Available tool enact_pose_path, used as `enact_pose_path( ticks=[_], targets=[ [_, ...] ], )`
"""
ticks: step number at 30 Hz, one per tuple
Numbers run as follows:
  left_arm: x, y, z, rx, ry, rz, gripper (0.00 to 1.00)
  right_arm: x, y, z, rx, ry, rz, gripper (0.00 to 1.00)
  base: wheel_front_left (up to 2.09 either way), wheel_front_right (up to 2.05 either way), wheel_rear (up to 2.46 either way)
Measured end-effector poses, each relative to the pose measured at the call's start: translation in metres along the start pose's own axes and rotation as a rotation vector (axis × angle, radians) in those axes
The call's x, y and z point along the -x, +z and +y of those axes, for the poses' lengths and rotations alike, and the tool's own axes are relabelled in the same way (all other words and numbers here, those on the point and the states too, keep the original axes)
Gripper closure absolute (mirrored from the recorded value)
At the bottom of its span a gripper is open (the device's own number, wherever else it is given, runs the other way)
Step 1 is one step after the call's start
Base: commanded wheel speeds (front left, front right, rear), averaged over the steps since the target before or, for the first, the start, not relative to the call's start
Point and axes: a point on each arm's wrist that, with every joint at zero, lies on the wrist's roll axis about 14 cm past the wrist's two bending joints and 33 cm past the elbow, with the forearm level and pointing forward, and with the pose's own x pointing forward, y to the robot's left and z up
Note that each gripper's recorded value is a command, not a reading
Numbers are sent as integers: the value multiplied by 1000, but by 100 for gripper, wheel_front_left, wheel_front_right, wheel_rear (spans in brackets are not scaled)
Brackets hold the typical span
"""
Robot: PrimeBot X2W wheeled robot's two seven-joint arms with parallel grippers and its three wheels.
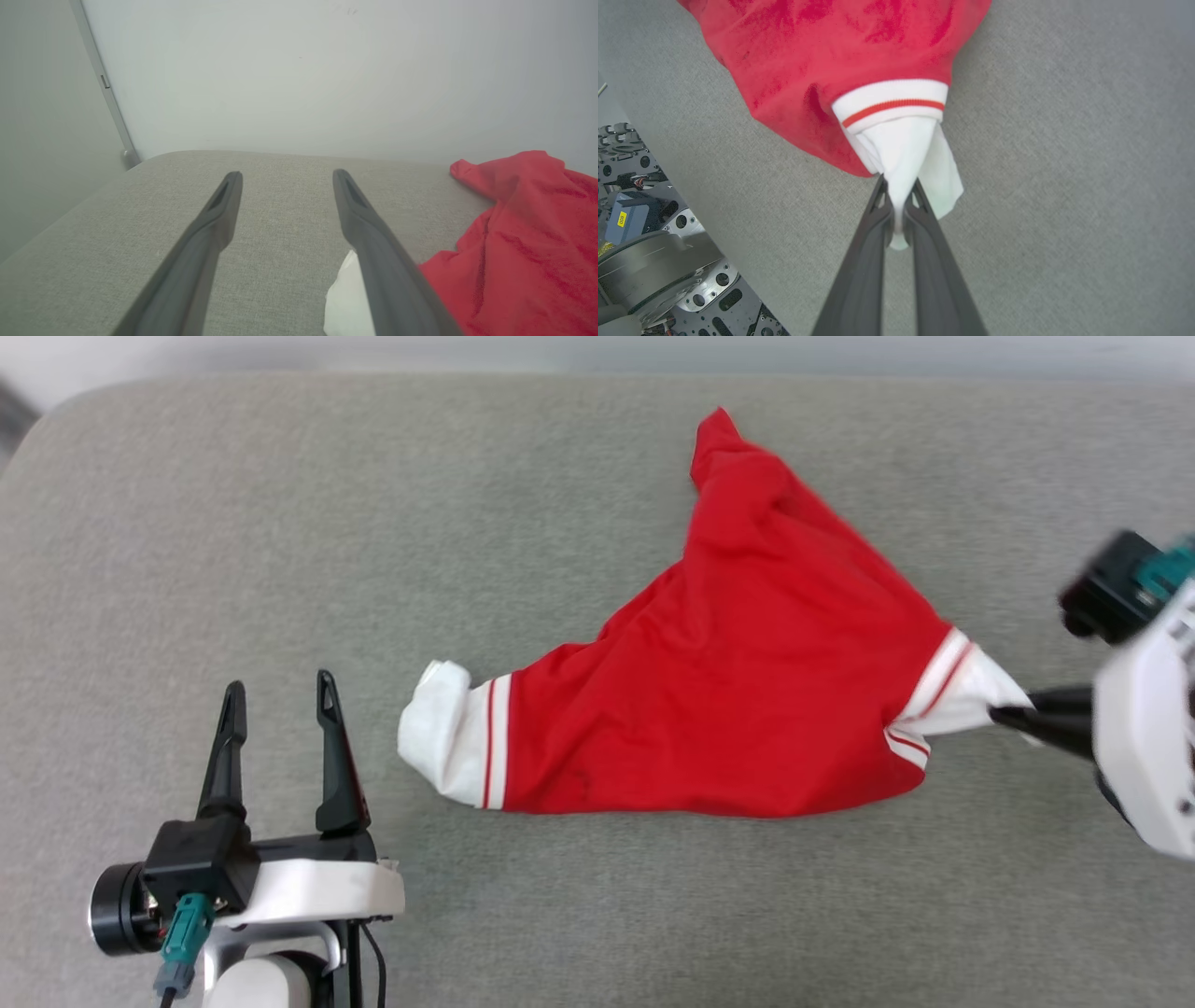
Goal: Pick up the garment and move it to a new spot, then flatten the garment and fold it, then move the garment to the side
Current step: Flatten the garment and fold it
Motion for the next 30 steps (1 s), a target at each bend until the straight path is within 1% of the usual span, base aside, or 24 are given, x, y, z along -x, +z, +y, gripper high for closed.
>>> enact_pose_path(
  ticks=[6, 9, 11, 14, 16, 19, 24, 27, 30],
  targets=[
    [2, 5, -10, 7, -30, -16, 0, 53, -29, 1, -80, -45, -35, 100, 0, 0, 0],
    [0, 6, -14, 8, -44, -19, 0, 74, -43, -9, -112, -94, -28, 100, 0, 0, 0],
    [-1, 2, -15, 8, -49, -12, 0, 80, -46, -19, -129, -122, -26, 100, 0, 0, 0],
    [-6, -5, -20, 10, -63, 2, 0, 78, -49, -36, -160, -155, -25, 100, 0, 0, 0],
    [-11, -7, -23, 12, -70, 3, 0, 72, -51, -50, -189, -177, -14, 100, 0, 0, 0],
    [-18, -14, -26, 13, -77, 13, 0, 50, -56, -70, -220, -200, 34, 100, 0, 0, 0],
    [-29, -29, -29, 7, -85, 36, 0, 3, -44, -115, -263, -277, 58, 100, 0, 0, 0],
    [-33, -35, -26, -1, -77, 47, 0, -33, -39, -127, -265, -298, 83, 100, 0, 0, 0],
    [-34, -42, -21, -12, -66, 62, 0, -69, -48, -122, -268, -286, 140, 100, 0, 0, 0]
  ],
)
